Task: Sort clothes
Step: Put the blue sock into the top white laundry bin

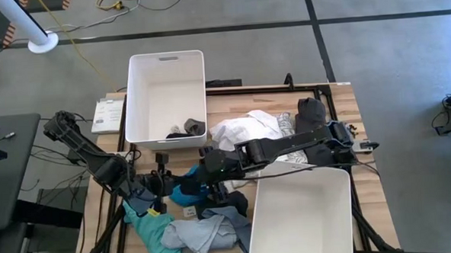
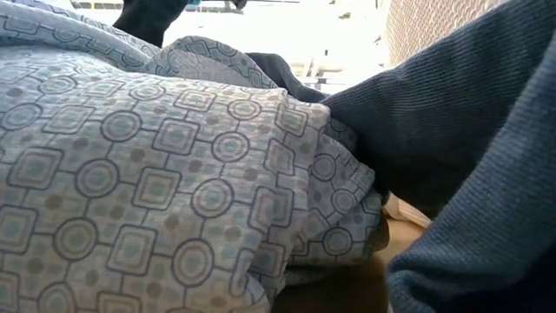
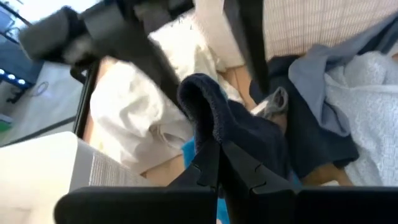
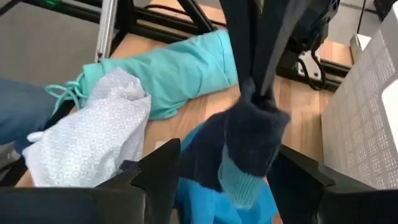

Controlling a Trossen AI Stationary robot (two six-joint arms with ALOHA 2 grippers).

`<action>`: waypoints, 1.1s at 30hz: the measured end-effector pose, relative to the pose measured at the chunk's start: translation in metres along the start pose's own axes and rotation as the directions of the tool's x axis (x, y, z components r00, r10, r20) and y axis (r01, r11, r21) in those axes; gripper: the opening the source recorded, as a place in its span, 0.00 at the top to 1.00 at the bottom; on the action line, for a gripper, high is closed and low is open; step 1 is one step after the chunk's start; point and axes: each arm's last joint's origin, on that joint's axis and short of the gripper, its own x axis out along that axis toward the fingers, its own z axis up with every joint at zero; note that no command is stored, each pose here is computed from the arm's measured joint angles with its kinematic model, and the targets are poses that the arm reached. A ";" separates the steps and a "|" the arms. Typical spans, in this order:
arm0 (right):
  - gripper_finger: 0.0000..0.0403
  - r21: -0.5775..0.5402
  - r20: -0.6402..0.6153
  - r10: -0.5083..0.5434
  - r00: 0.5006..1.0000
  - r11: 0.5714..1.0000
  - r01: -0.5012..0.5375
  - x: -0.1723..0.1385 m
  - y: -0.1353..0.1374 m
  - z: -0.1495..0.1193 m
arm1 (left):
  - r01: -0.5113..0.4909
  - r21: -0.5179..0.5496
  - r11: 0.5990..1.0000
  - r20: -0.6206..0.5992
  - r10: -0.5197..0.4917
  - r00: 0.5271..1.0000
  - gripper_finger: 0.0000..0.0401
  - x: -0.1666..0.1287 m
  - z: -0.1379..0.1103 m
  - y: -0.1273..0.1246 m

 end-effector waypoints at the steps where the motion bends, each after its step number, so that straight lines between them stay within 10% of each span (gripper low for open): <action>1: 0.42 0.009 0.008 -0.005 1.000 1.000 0.005 0.003 -0.002 0.000 | 0.001 -0.002 1.000 0.009 -0.001 1.000 1.00 0.000 0.001 0.000; 12: 0.96 -0.041 -0.003 -0.015 1.000 0.999 0.015 0.012 -0.007 -0.005 | 0.000 -0.019 1.000 0.004 0.000 1.000 0.99 0.000 0.001 0.000; 33: 1.00 -0.099 0.122 -0.138 0.983 0.984 0.151 -0.055 -0.050 0.034 | -0.034 -0.171 0.985 -0.120 0.014 0.993 0.62 -0.013 -0.020 -0.006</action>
